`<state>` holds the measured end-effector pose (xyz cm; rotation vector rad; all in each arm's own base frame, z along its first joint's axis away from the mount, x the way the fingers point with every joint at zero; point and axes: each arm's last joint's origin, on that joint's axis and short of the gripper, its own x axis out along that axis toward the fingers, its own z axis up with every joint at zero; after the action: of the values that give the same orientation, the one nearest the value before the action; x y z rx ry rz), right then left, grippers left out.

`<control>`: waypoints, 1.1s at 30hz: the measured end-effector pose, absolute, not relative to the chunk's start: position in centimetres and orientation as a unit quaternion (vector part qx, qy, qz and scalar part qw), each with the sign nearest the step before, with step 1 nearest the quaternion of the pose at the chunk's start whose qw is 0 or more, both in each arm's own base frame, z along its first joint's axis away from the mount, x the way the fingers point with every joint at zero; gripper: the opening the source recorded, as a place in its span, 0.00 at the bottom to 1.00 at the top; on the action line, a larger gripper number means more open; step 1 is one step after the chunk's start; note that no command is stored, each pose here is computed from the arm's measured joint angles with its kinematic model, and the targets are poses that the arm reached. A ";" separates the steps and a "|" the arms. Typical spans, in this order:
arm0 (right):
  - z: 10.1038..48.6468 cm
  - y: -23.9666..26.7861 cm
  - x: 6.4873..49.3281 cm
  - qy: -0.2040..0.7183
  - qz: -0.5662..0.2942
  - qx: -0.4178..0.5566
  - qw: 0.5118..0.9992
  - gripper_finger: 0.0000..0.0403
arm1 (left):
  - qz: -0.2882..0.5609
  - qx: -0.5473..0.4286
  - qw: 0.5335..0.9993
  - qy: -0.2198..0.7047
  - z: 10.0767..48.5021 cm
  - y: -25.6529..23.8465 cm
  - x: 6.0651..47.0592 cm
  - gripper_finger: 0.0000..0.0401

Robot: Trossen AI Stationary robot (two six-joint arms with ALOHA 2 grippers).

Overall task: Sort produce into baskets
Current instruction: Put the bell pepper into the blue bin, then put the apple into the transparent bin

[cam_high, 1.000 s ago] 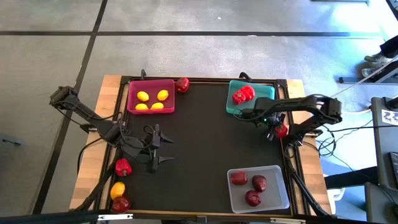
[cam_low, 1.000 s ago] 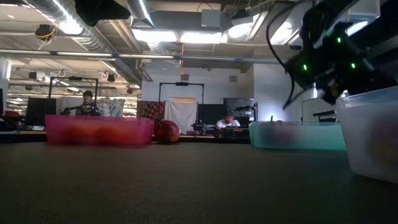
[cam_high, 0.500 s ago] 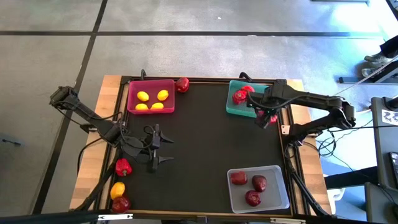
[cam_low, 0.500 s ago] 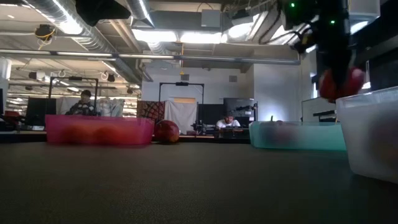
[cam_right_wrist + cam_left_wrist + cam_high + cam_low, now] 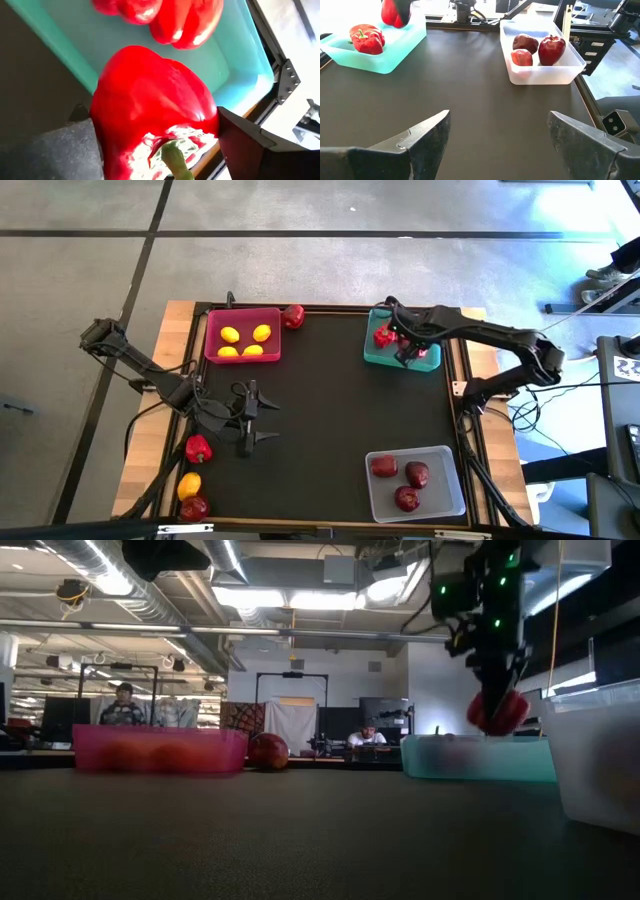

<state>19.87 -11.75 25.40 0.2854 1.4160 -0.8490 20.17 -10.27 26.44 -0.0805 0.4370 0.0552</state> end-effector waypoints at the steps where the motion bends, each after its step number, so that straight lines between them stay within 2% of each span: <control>1: 24.9 -12.2 19.9 0.628 -0.379 0.132 0.667 0.55 | 0.027 -0.040 0.975 0.217 26.4 -10.3 20.2 0.81; 8: 22.1 -14.6 20.0 0.645 -0.360 0.167 0.653 0.55 | 0.027 -0.040 0.975 0.217 26.4 -10.3 20.2 0.81; 16: 20.6 -15.4 21.0 0.653 -0.345 0.155 0.656 0.56 | 0.025 -0.029 0.975 0.217 26.4 -10.3 20.2 0.81; 26: 20.6 -15.5 20.8 0.661 -0.363 0.135 0.643 0.85 | 0.027 -0.040 0.975 0.217 26.4 -10.3 20.2 0.81; 33: 21.9 -14.9 20.1 0.664 -0.350 0.135 0.646 0.95 | 0.045 -0.054 0.975 0.213 26.5 -10.0 20.3 0.81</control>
<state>20.13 -14.89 21.94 0.3078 1.5110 -0.7972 20.28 -9.99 26.46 -0.1085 0.4296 0.0909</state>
